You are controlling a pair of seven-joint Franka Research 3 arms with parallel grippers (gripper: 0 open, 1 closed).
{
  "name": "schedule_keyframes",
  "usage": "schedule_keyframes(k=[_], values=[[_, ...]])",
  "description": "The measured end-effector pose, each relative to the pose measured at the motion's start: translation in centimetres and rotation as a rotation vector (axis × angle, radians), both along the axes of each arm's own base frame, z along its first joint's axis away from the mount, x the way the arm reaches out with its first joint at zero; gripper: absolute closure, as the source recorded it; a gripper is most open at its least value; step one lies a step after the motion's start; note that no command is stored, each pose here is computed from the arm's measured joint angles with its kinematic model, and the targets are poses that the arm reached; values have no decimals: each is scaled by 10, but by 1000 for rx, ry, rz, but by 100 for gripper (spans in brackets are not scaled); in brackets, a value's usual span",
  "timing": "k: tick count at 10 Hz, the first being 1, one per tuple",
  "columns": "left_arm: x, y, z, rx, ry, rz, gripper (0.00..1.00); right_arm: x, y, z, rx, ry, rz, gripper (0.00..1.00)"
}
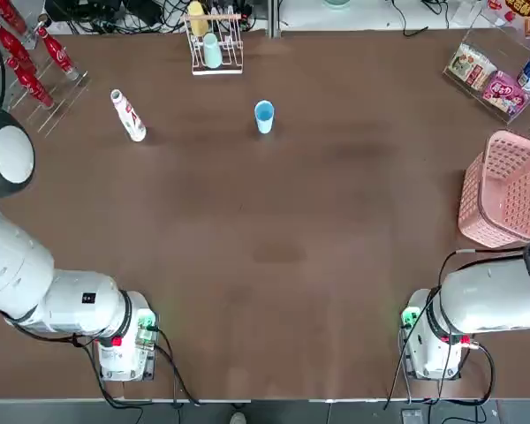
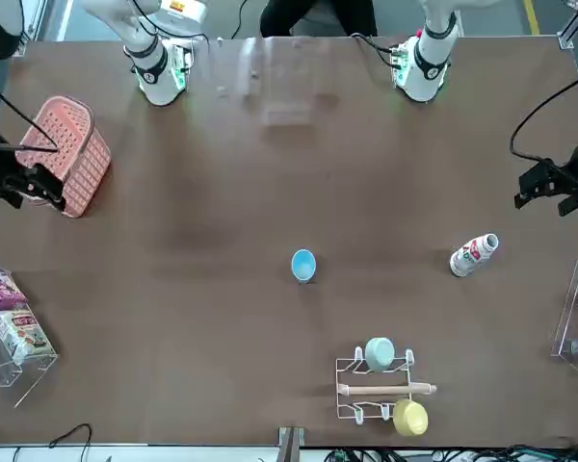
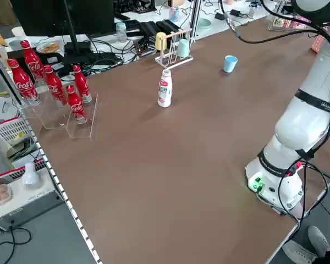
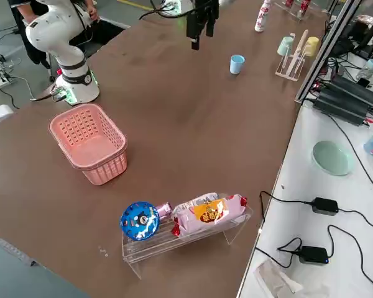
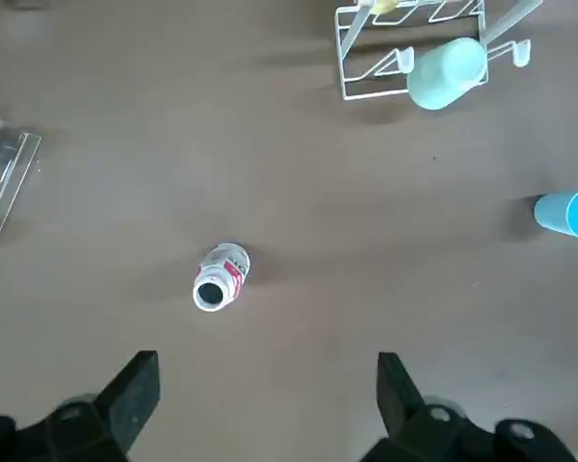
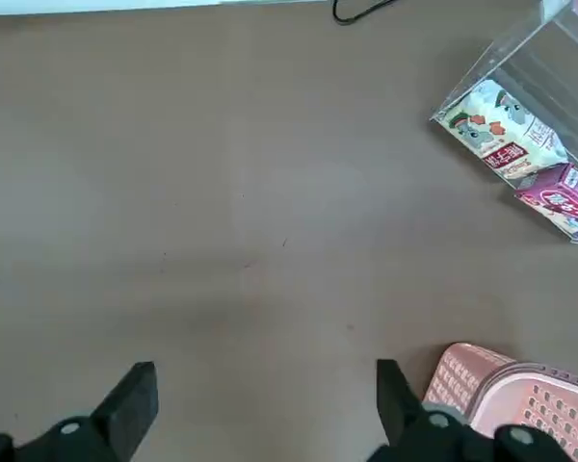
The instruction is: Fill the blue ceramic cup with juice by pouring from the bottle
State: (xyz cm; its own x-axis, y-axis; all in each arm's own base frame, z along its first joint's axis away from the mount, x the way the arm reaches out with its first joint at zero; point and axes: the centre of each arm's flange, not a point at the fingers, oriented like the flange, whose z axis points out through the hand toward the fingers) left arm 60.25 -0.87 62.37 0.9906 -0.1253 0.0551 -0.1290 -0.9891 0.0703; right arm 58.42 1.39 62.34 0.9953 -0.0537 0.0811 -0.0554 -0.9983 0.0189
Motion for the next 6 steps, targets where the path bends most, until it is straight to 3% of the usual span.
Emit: schedule_keyframes(k=[3, 6], values=[[0, -10, 0, 130, -2, -37, 0, 0, -9, 1, 0, -1, -15, 0], [-2, -37, 0, 141, -6, -84, 0, 0, -10, 3, 0, -5, -17, 0]])
